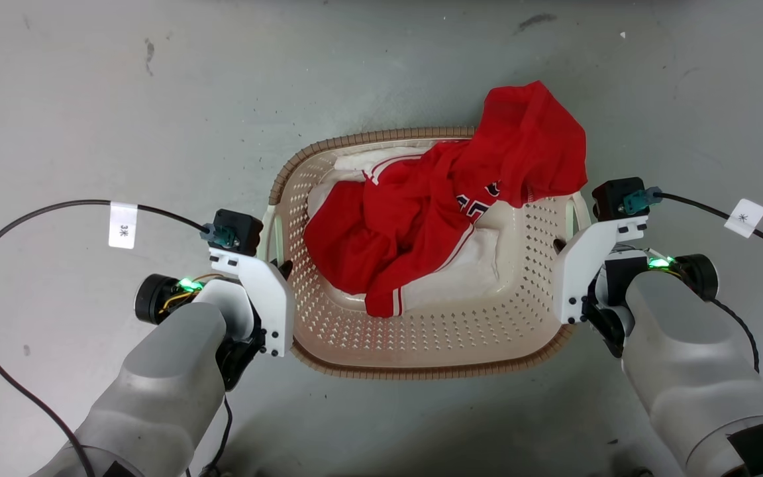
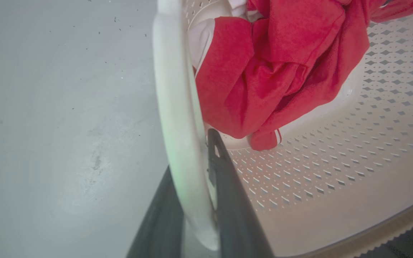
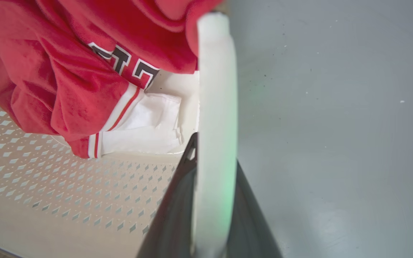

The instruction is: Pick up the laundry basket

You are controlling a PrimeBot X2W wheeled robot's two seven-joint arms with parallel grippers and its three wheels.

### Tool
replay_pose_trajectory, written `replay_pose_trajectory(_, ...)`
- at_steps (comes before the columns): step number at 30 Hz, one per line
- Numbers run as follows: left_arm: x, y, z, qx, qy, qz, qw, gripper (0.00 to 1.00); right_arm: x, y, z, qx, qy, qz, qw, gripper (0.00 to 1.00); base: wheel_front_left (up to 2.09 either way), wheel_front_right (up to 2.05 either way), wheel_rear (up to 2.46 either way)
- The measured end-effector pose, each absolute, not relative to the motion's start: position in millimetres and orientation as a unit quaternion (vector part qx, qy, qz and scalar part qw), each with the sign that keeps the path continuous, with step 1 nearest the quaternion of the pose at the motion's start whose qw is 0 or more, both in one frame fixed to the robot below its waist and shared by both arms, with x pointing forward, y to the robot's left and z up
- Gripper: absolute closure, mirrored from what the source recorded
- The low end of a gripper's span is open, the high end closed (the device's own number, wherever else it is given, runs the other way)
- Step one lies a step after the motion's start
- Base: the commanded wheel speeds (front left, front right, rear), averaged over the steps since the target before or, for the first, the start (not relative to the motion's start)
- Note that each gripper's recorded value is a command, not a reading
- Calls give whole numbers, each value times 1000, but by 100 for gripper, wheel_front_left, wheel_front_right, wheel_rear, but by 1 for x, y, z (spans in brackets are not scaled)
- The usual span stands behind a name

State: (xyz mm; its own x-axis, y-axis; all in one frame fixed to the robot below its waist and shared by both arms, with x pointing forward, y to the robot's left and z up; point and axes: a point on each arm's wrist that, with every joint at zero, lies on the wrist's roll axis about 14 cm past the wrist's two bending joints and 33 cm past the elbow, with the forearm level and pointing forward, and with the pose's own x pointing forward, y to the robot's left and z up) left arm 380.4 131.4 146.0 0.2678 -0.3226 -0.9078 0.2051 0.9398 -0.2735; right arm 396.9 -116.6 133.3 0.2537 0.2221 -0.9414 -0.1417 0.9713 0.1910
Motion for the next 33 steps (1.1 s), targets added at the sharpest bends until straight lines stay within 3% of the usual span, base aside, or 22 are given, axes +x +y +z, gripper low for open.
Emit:
replay_pose_trajectory(8, 389, 124, 168, -70, 567, -171, 803, 100, 398, -122, 152, 34, 614, 107, 781, 100, 0, 0, 0)
replay_pose_trajectory(24, 385, 130, 249, -38, 602, -220, 767, 100, 386, -128, 233, -3, 669, 117, 734, 100, 0, 0, 0)
replay_pose_trajectory(33, 382, 133, 296, -28, 603, -232, 763, 100, 385, -128, 284, -18, 667, 122, 735, 100, 0, 0, 0)
